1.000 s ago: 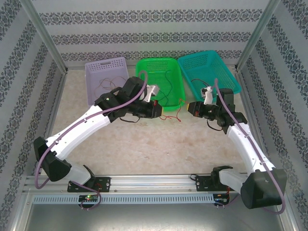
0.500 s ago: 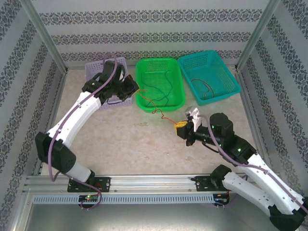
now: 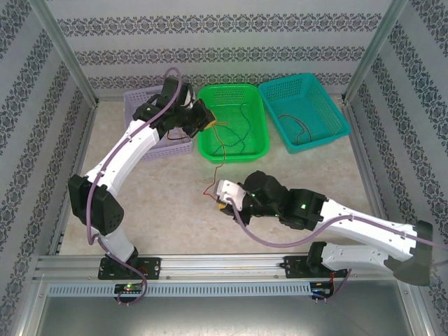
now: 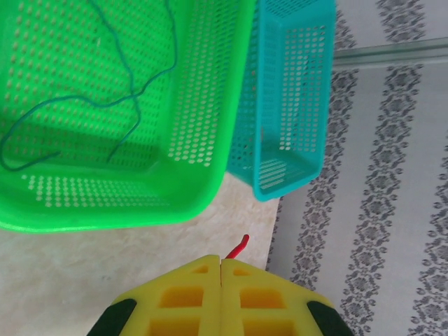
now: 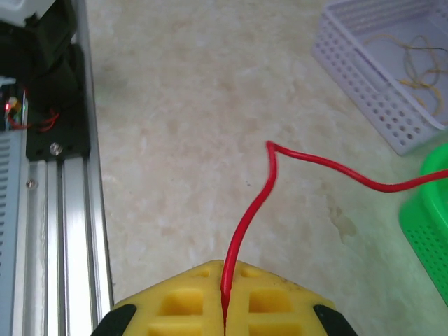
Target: Untangle the cables
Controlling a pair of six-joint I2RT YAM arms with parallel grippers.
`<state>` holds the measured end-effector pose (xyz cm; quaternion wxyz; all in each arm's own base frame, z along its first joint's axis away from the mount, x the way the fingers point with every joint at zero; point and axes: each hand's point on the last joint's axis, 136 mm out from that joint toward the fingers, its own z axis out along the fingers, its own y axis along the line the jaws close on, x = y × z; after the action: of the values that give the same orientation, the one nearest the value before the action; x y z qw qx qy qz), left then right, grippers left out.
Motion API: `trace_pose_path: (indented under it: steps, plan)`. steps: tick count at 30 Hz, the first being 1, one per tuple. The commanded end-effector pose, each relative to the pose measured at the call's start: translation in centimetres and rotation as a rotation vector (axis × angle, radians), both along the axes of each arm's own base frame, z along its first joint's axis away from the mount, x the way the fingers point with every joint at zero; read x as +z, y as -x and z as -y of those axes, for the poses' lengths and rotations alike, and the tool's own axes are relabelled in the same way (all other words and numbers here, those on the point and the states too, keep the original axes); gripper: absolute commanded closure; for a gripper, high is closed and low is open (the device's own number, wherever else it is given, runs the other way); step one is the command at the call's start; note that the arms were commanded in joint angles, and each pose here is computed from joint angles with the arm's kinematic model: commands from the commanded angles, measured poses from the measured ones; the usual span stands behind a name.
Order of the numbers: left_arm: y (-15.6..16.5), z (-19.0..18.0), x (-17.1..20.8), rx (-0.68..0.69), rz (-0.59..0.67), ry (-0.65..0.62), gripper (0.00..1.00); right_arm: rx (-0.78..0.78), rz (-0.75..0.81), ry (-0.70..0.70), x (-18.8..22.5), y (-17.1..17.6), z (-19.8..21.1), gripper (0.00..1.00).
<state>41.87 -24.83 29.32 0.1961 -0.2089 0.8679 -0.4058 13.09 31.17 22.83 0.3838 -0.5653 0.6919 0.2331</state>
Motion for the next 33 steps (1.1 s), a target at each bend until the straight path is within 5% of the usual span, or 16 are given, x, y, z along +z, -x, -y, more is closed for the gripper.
trace_pose_path:
  steps: [1,19,24,25,27,28,33]
  plan:
    - [-2.5,-0.9,2.2,0.06,0.064,0.012,1.0,0.062,0.052,0.128,-2.3,1.0,0.3,1.0]
    - [-9.0,-2.8,7.2,0.178,0.186,0.178,1.0,0.155,0.226,0.524,-8.9,1.3,2.1,1.0]
    - [-8.7,-2.2,8.0,0.139,0.209,0.219,1.0,0.043,0.172,0.374,-5.7,-0.3,2.7,1.0]
    - [-8.5,-1.8,8.3,0.115,0.221,0.227,1.0,0.025,0.143,0.298,-4.0,-0.4,2.7,0.93]
    - [-7.9,-1.3,8.4,0.069,0.238,0.225,1.0,-0.045,0.088,0.141,-0.6,-1.1,3.0,0.58]
    - [-7.6,-1.1,8.3,0.045,0.245,0.221,1.0,-0.083,0.076,0.058,1.3,-1.6,3.3,0.49]
    - [-6.2,-0.7,7.7,-0.021,0.274,0.226,1.0,-0.234,0.046,-0.268,10.3,-3.4,5.3,0.34]
